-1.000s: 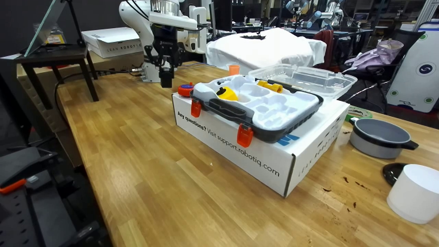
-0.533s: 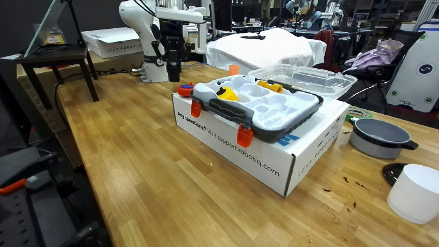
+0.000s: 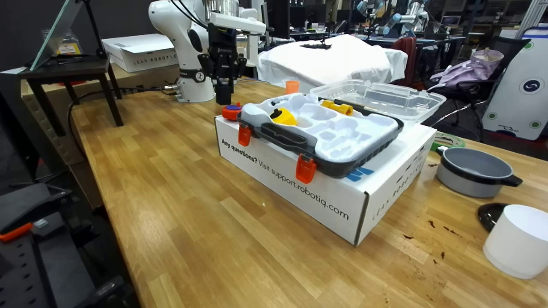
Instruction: Pick up the black object from the left side of the table and place it on the white box
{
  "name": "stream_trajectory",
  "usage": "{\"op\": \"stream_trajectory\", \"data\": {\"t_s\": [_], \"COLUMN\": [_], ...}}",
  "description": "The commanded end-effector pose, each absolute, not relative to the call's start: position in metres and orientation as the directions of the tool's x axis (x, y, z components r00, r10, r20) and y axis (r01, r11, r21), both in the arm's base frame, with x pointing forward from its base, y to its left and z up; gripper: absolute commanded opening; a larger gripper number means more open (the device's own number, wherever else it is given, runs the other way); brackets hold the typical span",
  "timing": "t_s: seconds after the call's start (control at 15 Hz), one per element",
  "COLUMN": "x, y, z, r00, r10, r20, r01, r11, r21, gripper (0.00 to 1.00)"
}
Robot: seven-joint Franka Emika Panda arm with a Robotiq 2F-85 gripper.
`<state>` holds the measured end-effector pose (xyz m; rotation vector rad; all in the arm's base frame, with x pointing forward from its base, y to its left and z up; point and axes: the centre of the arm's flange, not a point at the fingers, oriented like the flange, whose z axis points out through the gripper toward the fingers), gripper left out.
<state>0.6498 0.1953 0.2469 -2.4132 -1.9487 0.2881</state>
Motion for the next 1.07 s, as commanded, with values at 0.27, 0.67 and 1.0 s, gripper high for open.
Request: {"op": "stream_trajectory", "data": {"t_s": [0.27, 0.67, 1.0], "x": [0.650, 0.655, 0.673], "y": [0.196, 0.189, 0.158], "z": [0.247, 0.252, 0.265], "r00": [0.196, 0.174, 0.144], "r10": [0.972, 0.972, 0.970], "r20": [-0.126, -0.156, -0.197], "r01": [0.967, 0.972, 0.983], "r11": [-0.213, -0.195, -0.163], "r21": [-0.138, -0.131, -0.087], "gripper": [0.39, 0.14, 0.14]}}
